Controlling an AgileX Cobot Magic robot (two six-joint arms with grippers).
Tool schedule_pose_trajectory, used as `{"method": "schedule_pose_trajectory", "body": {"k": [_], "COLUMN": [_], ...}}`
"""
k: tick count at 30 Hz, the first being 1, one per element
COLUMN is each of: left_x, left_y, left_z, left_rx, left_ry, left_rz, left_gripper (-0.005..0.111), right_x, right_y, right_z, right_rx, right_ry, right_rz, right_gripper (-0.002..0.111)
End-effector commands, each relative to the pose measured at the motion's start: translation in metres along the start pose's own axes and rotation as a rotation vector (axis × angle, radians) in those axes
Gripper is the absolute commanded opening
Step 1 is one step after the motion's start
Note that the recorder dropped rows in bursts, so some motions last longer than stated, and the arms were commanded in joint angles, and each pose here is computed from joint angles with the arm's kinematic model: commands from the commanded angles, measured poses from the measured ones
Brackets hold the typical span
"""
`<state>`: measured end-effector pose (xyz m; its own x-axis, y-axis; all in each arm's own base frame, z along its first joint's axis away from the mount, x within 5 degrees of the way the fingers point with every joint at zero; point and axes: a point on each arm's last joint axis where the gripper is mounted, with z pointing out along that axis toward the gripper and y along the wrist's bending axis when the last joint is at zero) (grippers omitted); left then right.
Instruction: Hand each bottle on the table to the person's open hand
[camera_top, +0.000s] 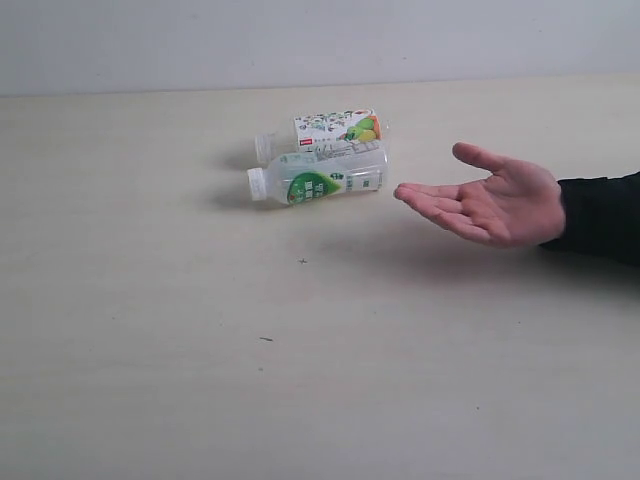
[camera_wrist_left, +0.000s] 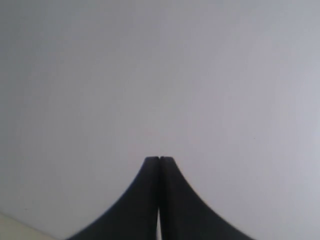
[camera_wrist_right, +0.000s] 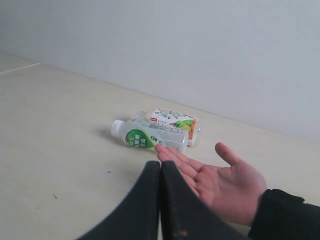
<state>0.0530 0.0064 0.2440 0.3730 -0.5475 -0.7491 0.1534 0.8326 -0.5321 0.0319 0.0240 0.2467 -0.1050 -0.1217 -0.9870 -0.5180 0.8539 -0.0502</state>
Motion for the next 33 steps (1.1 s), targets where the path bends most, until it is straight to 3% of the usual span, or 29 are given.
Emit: {"method": "schedule_pose_trajectory", "body": {"k": [1, 7, 14, 19, 23, 29, 32, 33], "left_x": [-0.015, -0.012, 0.006, 0.018, 0.028, 0.046, 0.047, 0.045], "left_y": [-0.008, -0.015, -0.010, -0.004, 0.001, 0.011, 0.015, 0.016], "left_z": [0.028, 0.093, 0.151, 0.174, 0.195, 0.253, 0.286, 0.299], "left_rx": [-0.051, -0.132, -0.213, -0.218, -0.166, -0.164, -0.174, -0.177], "left_ry": [0.016, 0.263, 0.651, 0.697, 0.705, 0.804, 1.003, 1.134], "left_rz": [0.085, 0.163, 0.434, 0.459, 0.556, 0.669, 0.841, 0.918], "left_gripper": [0.000, 0.000, 0.000, 0.000, 0.000, 0.000, 0.000, 0.000], "right_x": [0.001, 0.001, 0.001, 0.001, 0.001, 0.001, 0.001, 0.001], "right_y": [0.000, 0.000, 0.000, 0.000, 0.000, 0.000, 0.000, 0.000], "right_z": [0.000, 0.000, 0.000, 0.000, 0.000, 0.000, 0.000, 0.000], "right_rx": [0.001, 0.000, 0.000, 0.001, 0.000, -0.001, -0.001, -0.001], "right_ry": [-0.002, -0.002, -0.002, -0.004, 0.000, 0.003, 0.003, 0.003], "right_rz": [-0.006, -0.004, -0.004, -0.005, -0.005, -0.005, -0.005, -0.005], "right_gripper": [0.000, 0.000, 0.000, 0.000, 0.000, 0.000, 0.000, 0.000]}}
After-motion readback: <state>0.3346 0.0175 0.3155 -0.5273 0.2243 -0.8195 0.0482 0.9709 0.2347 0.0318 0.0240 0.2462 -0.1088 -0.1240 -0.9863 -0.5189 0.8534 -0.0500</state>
